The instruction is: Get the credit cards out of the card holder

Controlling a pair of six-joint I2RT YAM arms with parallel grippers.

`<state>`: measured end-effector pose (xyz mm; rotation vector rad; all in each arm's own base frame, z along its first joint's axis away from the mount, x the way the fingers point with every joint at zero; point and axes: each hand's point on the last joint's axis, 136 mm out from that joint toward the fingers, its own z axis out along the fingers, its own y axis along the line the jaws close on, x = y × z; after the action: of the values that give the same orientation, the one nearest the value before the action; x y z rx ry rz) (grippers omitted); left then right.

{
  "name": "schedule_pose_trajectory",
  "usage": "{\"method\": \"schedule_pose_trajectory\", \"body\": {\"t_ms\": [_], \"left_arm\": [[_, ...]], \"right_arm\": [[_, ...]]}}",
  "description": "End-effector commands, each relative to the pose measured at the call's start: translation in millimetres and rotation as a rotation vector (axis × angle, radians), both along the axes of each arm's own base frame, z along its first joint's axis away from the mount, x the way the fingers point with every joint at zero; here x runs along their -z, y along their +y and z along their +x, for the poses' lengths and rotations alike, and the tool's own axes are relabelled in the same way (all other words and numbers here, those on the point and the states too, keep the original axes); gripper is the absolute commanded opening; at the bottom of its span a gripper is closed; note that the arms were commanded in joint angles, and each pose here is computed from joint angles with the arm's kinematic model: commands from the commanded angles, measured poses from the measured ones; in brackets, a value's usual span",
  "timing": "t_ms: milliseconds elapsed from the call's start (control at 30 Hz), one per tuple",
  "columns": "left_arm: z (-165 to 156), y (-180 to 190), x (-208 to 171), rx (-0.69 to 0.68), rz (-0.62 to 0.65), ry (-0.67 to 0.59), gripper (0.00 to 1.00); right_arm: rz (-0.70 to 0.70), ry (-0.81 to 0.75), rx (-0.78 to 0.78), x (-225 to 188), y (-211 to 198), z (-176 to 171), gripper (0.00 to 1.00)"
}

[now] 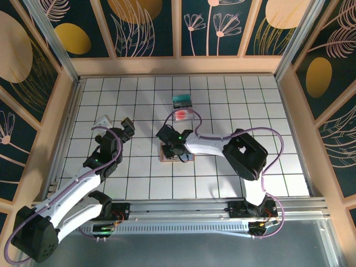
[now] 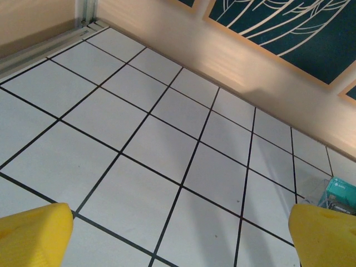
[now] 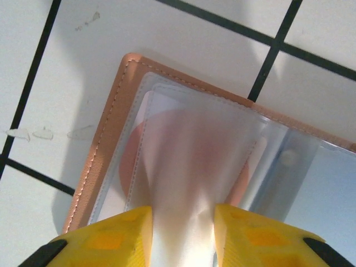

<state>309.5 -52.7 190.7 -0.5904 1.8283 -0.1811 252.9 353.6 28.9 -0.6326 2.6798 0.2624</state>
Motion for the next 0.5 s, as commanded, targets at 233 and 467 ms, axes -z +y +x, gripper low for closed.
{"method": "schedule_pose_trajectory", "body": {"t_ms": [233, 467], "left_arm": [[3.6, -4.3, -12.9, 0.023, -0.018, -0.034, 0.99], [3.3, -3.9, -12.2, 0.023, -0.010, -0.030, 0.99]], "right_arm": [[-0.028, -0.068, 0.023, -29.3, -7.8, 0.1, 0.52], [0.018, -0.042, 0.028, -24.5, 8.0, -7.0, 0.58]]}}
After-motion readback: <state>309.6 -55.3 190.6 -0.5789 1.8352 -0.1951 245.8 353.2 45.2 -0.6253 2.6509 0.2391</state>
